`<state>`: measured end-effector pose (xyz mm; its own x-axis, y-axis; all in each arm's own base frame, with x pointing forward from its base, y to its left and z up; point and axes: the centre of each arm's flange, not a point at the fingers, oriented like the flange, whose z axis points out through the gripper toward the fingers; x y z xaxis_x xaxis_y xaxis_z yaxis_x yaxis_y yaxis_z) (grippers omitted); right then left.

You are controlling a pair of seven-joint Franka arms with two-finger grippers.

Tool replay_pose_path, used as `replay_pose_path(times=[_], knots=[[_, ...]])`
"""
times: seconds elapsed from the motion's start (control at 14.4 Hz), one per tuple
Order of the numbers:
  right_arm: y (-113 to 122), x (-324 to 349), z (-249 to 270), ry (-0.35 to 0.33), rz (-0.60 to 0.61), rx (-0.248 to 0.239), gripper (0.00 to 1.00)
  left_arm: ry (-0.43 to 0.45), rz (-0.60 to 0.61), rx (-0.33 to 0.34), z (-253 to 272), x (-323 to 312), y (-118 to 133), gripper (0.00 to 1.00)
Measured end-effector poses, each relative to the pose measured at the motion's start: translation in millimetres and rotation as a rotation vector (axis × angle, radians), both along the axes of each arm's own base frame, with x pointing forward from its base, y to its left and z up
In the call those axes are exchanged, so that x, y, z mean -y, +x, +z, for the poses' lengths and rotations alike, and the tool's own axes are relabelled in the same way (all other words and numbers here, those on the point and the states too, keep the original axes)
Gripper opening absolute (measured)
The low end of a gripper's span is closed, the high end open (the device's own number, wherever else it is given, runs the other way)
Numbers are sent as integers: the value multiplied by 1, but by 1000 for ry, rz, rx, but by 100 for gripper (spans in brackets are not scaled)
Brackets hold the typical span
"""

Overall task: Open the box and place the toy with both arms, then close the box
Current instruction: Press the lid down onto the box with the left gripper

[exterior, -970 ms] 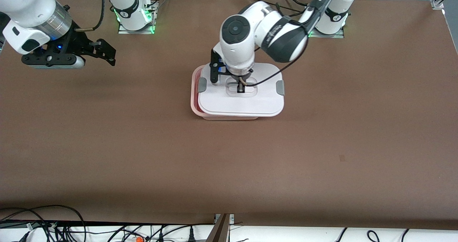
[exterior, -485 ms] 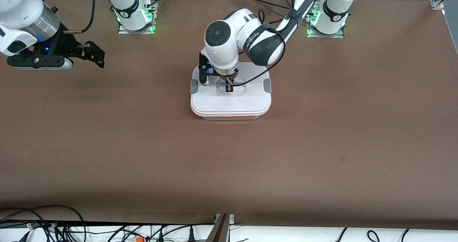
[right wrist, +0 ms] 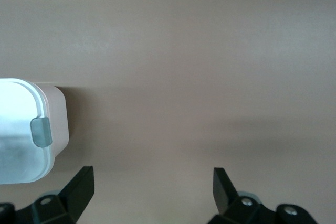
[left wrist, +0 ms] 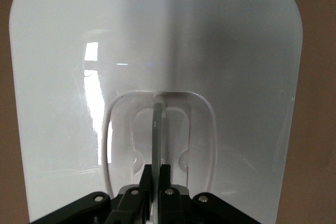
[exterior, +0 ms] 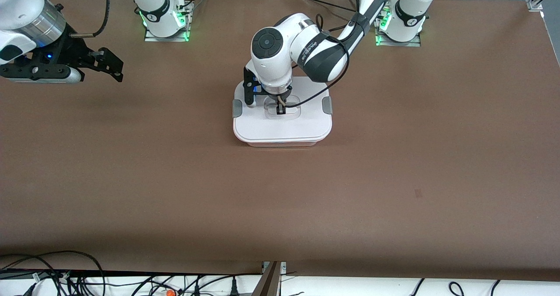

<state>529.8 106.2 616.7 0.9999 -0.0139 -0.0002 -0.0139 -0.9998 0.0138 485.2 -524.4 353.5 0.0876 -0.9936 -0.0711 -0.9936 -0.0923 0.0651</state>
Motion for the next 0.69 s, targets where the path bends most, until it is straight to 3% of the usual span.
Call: replay_pose_path(times=[0.49, 0.69], knots=[[3, -1, -7, -5, -10, -17, 100, 4, 15, 9, -3, 2, 0, 8], [3, -1, -7, -6, -10, -18, 100, -7, 74, 28, 2, 2, 4, 32]])
